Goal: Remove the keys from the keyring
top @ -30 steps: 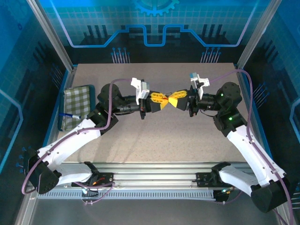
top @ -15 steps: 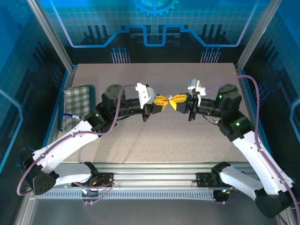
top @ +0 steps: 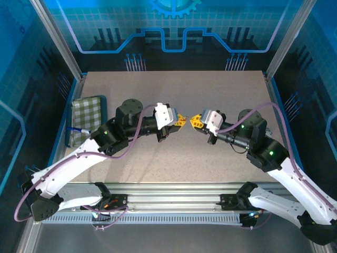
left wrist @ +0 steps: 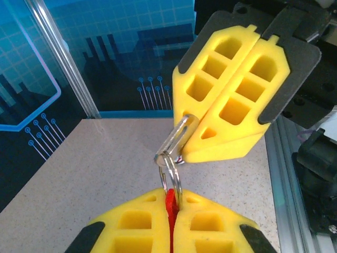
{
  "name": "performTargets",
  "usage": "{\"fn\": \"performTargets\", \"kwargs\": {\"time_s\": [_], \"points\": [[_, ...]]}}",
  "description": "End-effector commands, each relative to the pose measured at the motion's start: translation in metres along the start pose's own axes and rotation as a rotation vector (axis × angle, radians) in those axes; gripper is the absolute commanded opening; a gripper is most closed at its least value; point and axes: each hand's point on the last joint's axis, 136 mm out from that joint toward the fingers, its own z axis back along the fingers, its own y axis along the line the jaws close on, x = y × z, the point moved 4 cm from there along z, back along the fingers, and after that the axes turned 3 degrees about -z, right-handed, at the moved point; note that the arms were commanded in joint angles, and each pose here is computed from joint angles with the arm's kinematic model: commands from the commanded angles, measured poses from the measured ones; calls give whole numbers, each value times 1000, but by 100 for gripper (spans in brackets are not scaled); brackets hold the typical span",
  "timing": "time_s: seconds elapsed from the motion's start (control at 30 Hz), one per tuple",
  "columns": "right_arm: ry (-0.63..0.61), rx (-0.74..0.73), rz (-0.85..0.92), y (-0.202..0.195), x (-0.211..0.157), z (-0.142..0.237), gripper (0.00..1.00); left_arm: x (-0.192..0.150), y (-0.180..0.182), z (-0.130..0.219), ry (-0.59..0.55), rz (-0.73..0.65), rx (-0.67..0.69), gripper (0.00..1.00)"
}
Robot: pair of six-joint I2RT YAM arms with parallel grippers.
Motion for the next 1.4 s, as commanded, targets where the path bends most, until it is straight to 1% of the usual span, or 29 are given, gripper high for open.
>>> {"fn": "performTargets", "kwargs": {"time_s": [0.0,0.1,0.3,0.43,0.57,0.67,0.73,0.8,0.87,0.9,1.03,1.07,1.27,1.37], "points": [[56,35,105,12,-9,2,0,25,8,16,-62,-26,59,0],[68,57,143,20,-10,-1,0,25,7,15,-59,0,42,0],[59,30,108,19,-12,-5,0,31,15,22,-149,83,44,0],[21,-13,-28,4,-12,-7,0,33,14,29,-208,103,29,0],[-61,53,-183,5,-4,-14,0,36,10,30,-243,104,4,0],[-137,89,-284,7,3,-21,0,39,11,32,-284,109,14,0],[-164,90,-320,6,3,-25,0,40,11,32,-309,112,20,0],[-157,70,-355,3,-2,-28,0,41,12,34,-335,112,33,0],[-178,83,-406,0,-5,-28,0,40,11,34,-340,112,35,0],[-188,86,-401,0,-3,-28,0,41,11,35,-342,113,35,0],[-159,61,-390,0,-9,-30,0,43,11,36,-356,111,35,0],[-141,71,-405,4,-18,-34,0,43,11,36,-357,111,34,0],[-126,47,-469,0,-23,-42,0,43,5,32,-352,86,29,0],[-90,-19,-502,-8,-28,-44,0,43,2,29,-330,54,41,0]]}}
